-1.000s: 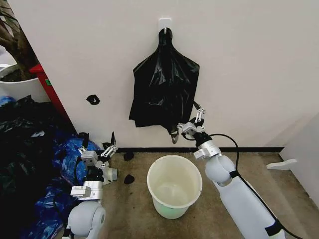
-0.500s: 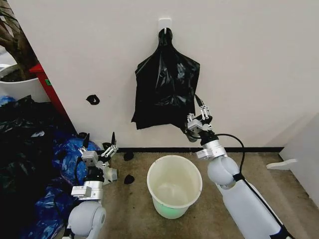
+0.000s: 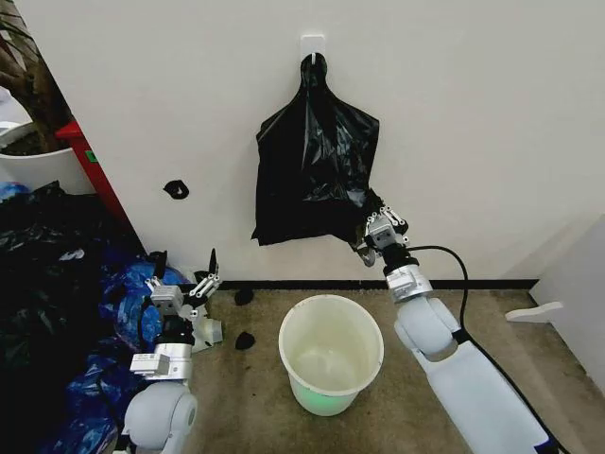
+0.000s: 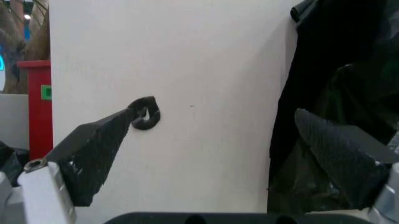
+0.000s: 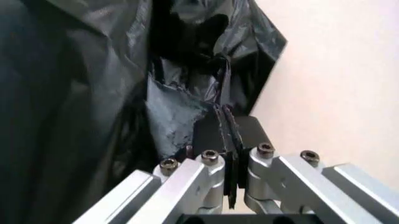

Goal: Place the garbage bag over the trash bin.

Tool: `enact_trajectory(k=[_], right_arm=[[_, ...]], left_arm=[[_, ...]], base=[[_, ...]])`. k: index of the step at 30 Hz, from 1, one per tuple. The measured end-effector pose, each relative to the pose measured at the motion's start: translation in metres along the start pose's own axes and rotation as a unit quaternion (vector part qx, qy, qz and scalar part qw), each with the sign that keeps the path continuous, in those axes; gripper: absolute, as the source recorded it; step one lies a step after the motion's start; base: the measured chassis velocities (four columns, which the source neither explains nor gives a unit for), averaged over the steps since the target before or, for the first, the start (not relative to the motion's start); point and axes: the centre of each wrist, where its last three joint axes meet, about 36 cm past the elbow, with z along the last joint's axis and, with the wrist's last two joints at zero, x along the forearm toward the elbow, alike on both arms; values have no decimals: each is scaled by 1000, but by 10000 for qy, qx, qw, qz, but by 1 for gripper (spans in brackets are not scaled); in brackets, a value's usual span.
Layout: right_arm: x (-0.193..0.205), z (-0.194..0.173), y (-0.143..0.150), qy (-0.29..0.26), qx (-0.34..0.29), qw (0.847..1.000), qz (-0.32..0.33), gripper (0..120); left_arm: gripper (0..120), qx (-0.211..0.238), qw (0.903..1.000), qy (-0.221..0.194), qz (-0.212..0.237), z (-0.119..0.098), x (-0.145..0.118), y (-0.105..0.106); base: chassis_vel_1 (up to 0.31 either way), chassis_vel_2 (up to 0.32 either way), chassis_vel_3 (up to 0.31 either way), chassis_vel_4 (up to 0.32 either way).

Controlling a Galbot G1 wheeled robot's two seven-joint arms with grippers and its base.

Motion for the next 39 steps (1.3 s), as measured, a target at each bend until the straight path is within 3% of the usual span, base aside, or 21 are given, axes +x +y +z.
enact_trajectory(k=[6,13,15,25,28,33,39], right_arm=[[11,10,3,-366,666,9969,-213,8],[18,31,10,-557,1838,9803,-458,40],[18,33,11,-563,1906,9788,-492,43],[6,43,20,-326,2403,9686,-542,83],[3,43,21,-220,2492,9672,-449,79],[-1,39,21,-100,2607,9653,-113,55],[-2,33,18,-215,2518,9675,66,38]], left_arm=[[100,1,10000,4,-2,1,0,0],[100,13,10000,17,-16,3,-1,-1],[100,12,10000,17,-18,3,-1,-1],[100,17,10000,34,-44,5,-1,-1],[100,16,10000,32,-49,5,-2,0],[100,16,10000,36,-61,7,-1,0],[100,21,10000,32,-63,8,-3,0]], base=[[0,0,0,0],[0,0,0,0],[0,0,0,0],[0,0,0,0],[0,0,0,0],[0,0,0,0],[0,0,0,0]])
